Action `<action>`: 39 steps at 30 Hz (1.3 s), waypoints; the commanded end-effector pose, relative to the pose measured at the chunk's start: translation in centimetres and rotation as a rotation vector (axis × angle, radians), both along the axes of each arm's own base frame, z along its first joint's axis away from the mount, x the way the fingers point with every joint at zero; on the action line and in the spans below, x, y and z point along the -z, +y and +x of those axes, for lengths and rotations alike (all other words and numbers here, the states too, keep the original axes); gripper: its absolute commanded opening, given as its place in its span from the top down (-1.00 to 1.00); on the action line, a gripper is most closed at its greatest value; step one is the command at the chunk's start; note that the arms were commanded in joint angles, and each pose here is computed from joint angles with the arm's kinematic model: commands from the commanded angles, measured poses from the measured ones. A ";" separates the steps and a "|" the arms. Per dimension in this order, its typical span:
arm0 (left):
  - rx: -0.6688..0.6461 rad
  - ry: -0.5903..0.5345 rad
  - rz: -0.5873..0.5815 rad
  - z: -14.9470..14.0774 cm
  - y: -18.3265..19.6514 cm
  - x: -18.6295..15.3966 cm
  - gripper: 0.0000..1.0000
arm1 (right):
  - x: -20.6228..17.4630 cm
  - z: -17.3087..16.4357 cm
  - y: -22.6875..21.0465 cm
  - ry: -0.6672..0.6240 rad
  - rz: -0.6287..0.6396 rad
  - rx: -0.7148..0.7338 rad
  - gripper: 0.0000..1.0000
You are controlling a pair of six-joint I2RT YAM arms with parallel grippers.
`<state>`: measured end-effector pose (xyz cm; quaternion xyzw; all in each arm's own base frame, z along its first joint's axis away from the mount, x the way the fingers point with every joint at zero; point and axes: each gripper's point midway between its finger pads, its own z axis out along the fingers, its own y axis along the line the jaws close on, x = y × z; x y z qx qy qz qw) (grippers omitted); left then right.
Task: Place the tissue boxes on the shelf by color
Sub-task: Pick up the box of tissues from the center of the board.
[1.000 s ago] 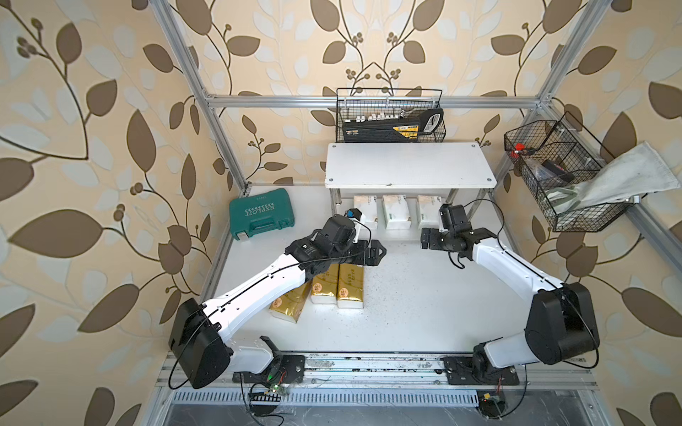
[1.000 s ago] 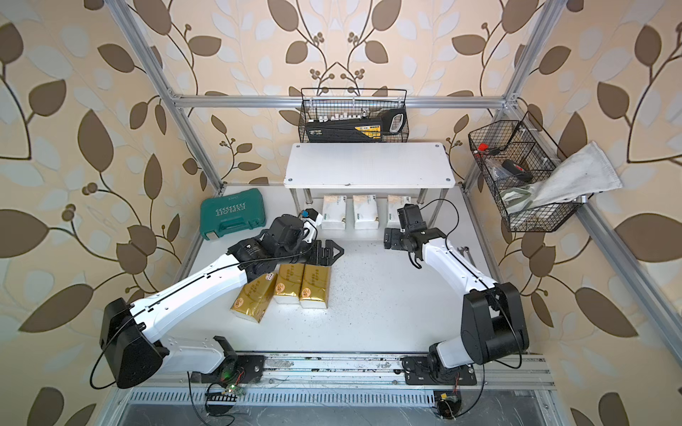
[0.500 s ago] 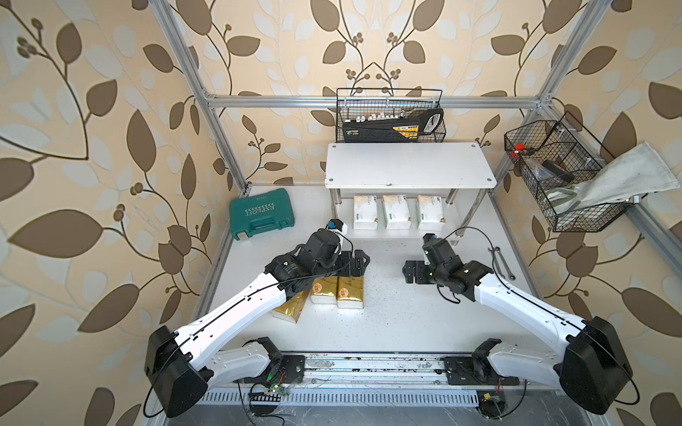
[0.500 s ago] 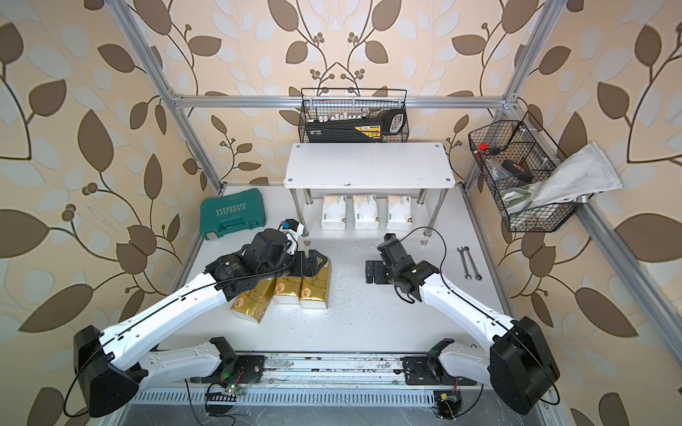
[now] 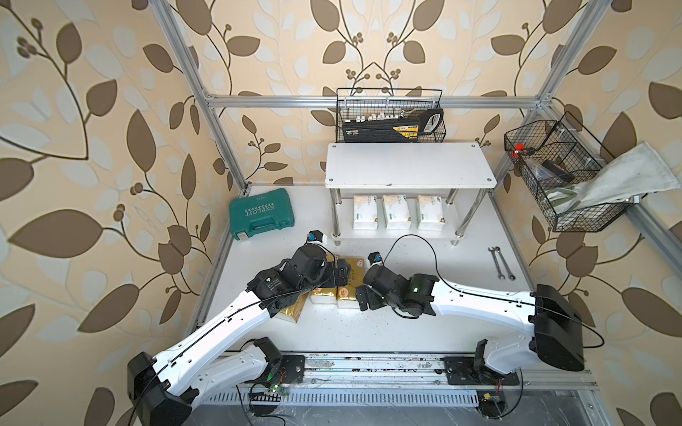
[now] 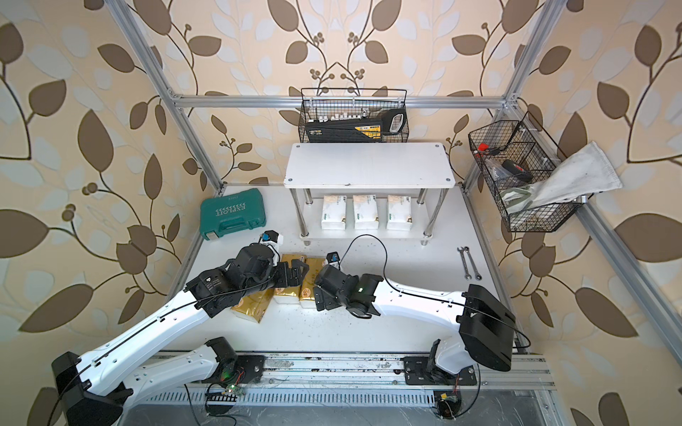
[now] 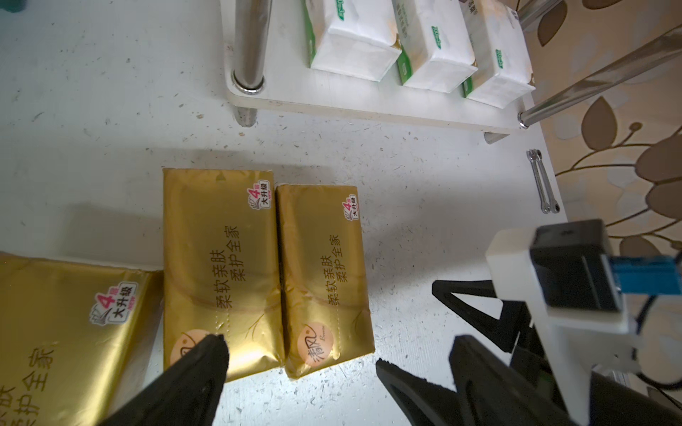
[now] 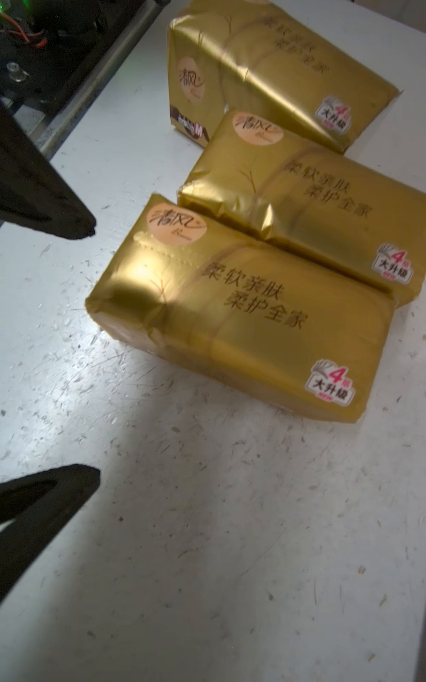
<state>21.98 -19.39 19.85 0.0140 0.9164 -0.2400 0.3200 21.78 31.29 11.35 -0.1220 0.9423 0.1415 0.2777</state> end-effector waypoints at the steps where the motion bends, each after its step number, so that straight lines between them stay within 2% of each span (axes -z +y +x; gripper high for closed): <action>1: -0.081 -0.020 0.007 0.3 1.7 -0.5 -0.98 | -0.3 0.8 0.9 -0.024 -0.014 0.020 -0.98; 8: -0.140 -0.056 0.018 0.1 3.6 -1.5 -0.98 | -0.1 0.9 4.2 -0.015 -0.017 -0.042 -0.98; 15: -0.149 -0.070 0.015 -0.3 4.2 -1.9 -0.98 | 2.0 1.2 5.5 0.003 -0.080 -0.060 -0.98; 23: -0.134 -0.065 0.005 -0.3 3.8 -2.0 -0.98 | 4.5 1.4 4.5 0.012 -0.165 -0.045 -0.98; 33: -0.126 -0.062 -0.016 -0.3 3.4 -1.8 -0.98 | 3.2 2.3 0.4 -0.025 -0.209 0.046 -0.98; 39: -0.115 -0.058 -0.025 -0.2 3.1 -1.8 -0.98 | 2.6 2.1 0.6 -0.015 -0.170 0.046 -0.98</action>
